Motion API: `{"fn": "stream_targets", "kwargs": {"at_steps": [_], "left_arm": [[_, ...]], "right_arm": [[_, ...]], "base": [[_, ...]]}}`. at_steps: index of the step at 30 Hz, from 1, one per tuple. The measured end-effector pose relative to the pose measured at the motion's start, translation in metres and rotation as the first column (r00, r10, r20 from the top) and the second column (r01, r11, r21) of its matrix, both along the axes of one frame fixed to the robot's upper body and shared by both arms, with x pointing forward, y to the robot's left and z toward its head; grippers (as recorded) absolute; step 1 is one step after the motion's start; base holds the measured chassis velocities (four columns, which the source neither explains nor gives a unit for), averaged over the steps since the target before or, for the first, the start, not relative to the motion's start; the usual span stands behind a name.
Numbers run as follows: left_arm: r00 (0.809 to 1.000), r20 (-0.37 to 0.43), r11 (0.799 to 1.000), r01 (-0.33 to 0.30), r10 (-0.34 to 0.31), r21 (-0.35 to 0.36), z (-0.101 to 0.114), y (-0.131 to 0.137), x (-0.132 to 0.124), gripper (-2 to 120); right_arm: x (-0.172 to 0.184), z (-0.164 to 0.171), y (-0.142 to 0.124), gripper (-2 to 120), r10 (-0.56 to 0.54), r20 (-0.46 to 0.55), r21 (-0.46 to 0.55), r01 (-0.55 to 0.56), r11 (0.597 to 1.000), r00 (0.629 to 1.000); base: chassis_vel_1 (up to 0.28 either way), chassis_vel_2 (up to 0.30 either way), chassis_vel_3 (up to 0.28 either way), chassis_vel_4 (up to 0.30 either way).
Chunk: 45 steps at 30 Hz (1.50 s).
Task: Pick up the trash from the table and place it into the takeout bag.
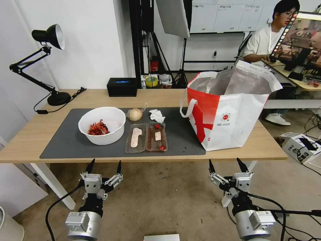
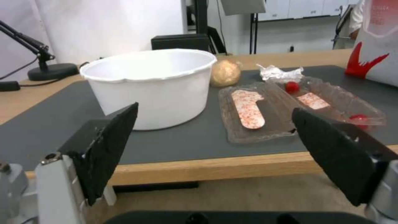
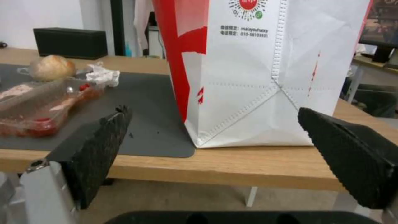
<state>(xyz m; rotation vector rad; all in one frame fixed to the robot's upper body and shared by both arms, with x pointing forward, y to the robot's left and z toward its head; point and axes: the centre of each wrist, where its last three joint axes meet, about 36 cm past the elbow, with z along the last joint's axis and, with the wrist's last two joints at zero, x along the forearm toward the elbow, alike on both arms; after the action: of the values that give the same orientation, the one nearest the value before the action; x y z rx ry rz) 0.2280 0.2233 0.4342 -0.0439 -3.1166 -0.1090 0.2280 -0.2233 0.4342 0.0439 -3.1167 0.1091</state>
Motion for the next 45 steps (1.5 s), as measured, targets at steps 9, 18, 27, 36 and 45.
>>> {"fn": "stream_targets", "kwargs": {"at_steps": [9,18,27,36,45], "left_arm": [[1.0,0.0,1.0,0.0,0.0,0.0,0.0,0.0,0.0,100],[1.0,0.0,1.0,0.0,0.0,0.0,0.0,0.0,0.0,100],[1.0,0.0,1.0,0.0,0.0,0.0,0.0,0.0,0.0,100],[1.0,-0.001,1.0,0.0,0.0,-0.002,0.0,0.0,0.0,100],[0.996,-0.088,0.995,-0.039,0.03,-0.094,0.021,0.013,0.014,100]], "right_arm": [[0.0,0.0,0.0,100,0.0,0.0,0.0,0.0,1.0,1.0],[0.0,0.0,0.0,100,0.0,0.0,0.0,0.0,1.0,1.0],[0.0,0.0,0.0,100,0.0,0.0,0.0,0.0,1.0,1.0],[0.0,0.0,0.0,100,0.001,0.0,0.001,-0.001,1.0,1.0],[0.014,0.011,-0.01,100,0.031,-0.025,0.019,-0.03,0.999,0.999]], "base": [[0.0,0.0,0.0,0.0],[0.0,0.0,0.0,0.0],[0.0,0.0,0.0,0.0],[0.0,0.0,0.0,0.0],[0.0,0.0,0.0,0.0]]}}
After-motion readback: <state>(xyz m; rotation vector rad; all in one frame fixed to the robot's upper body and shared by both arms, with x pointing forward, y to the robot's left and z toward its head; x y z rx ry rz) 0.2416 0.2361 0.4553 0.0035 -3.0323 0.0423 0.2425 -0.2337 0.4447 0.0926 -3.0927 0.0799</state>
